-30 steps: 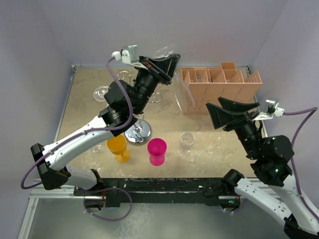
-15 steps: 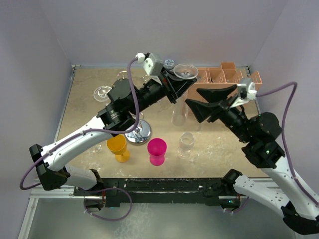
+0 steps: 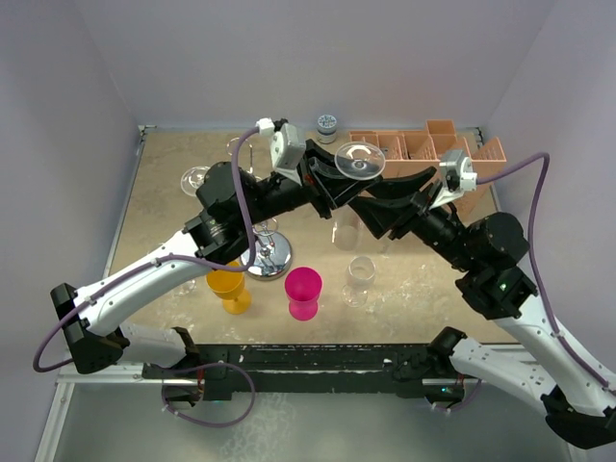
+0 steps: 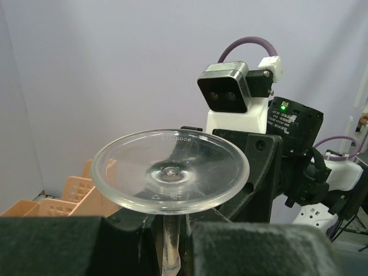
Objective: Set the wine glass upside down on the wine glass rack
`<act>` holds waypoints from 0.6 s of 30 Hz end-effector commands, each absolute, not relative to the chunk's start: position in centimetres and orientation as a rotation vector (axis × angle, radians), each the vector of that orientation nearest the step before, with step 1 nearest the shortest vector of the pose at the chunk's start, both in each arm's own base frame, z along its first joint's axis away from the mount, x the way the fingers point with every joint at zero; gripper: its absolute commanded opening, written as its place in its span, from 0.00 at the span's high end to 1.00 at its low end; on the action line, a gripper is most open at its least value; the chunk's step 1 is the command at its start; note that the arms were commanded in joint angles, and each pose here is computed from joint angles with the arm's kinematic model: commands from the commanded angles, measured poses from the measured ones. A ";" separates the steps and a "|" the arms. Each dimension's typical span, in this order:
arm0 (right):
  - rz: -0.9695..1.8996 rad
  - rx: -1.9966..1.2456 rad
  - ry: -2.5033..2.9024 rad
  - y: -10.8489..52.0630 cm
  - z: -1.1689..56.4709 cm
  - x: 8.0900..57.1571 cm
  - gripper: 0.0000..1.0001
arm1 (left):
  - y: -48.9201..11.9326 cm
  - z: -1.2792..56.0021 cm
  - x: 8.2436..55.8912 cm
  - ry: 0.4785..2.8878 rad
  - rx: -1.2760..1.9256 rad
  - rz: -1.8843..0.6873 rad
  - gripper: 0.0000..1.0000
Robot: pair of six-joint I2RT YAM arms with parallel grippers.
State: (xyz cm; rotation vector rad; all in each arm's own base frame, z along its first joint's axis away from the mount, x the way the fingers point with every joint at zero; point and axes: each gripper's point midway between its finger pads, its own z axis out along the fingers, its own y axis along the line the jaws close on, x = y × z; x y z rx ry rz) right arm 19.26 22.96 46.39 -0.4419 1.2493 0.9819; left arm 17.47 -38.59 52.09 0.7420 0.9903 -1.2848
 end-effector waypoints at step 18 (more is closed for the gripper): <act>1.008 -0.464 1.085 23.8 49.6 19.3 0.72 | -37.6 53.8 14.3 0.921 0.755 -1.436 1.00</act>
